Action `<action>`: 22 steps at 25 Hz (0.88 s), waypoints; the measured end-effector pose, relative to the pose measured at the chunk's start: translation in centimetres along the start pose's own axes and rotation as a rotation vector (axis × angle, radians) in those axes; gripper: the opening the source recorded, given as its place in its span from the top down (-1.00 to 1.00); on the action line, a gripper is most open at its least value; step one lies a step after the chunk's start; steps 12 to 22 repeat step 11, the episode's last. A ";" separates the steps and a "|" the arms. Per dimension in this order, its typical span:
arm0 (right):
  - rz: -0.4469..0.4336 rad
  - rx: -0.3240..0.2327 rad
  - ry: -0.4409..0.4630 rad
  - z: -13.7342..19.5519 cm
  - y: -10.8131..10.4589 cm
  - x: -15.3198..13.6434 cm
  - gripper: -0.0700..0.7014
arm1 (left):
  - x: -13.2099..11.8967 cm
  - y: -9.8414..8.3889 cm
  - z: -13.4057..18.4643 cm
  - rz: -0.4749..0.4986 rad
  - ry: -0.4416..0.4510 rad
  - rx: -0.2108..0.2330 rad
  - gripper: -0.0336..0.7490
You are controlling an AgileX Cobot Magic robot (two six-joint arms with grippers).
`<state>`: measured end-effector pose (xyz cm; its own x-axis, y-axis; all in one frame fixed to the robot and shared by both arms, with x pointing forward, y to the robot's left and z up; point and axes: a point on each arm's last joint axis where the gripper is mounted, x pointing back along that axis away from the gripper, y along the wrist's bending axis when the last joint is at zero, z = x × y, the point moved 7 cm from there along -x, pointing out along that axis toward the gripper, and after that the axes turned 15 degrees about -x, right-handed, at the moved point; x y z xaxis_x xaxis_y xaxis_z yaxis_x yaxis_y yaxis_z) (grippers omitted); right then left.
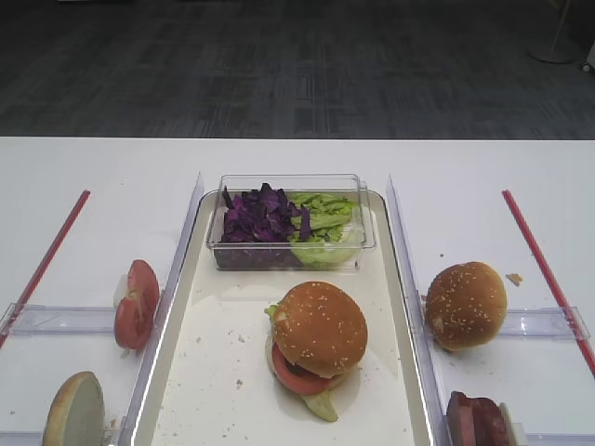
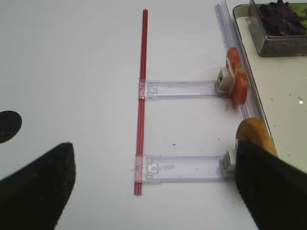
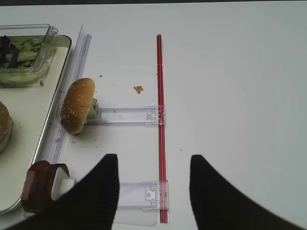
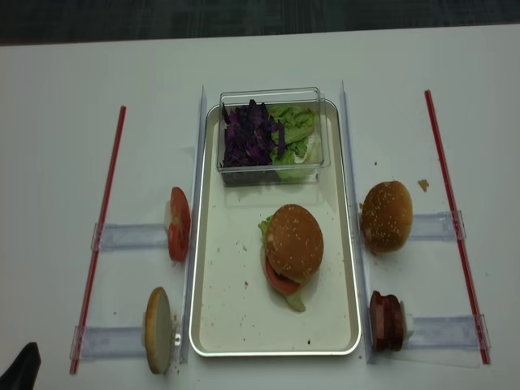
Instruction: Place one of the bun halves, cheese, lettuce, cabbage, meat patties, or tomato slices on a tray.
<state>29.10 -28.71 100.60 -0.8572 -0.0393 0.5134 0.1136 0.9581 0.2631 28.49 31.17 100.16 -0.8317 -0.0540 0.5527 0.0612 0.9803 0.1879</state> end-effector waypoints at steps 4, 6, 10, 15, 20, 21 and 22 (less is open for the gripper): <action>0.000 0.000 0.000 0.0 0.0 0.0 -0.08 | 0.0 0.0 0.0 0.000 0.000 0.000 -0.67; 0.000 0.000 0.000 0.0 0.0 0.0 -0.05 | 0.0 0.0 0.0 0.000 0.000 0.000 -0.67; 0.000 0.000 0.000 0.0 0.0 0.0 0.04 | 0.0 0.0 0.0 0.000 0.000 0.000 -0.67; 0.000 0.000 0.000 0.0 0.0 0.0 0.07 | 0.0 0.0 0.0 0.000 0.000 0.000 -0.67; 0.000 0.000 0.000 0.0 0.0 0.0 0.07 | 0.0 0.0 0.0 0.000 0.000 0.000 -0.67; 0.000 0.000 0.000 0.0 0.0 0.0 0.07 | 0.0 0.0 0.0 0.000 0.000 0.000 -0.67; 0.000 0.000 0.000 0.0 0.0 0.0 0.07 | 0.0 0.0 0.0 0.000 0.000 0.000 -0.67</action>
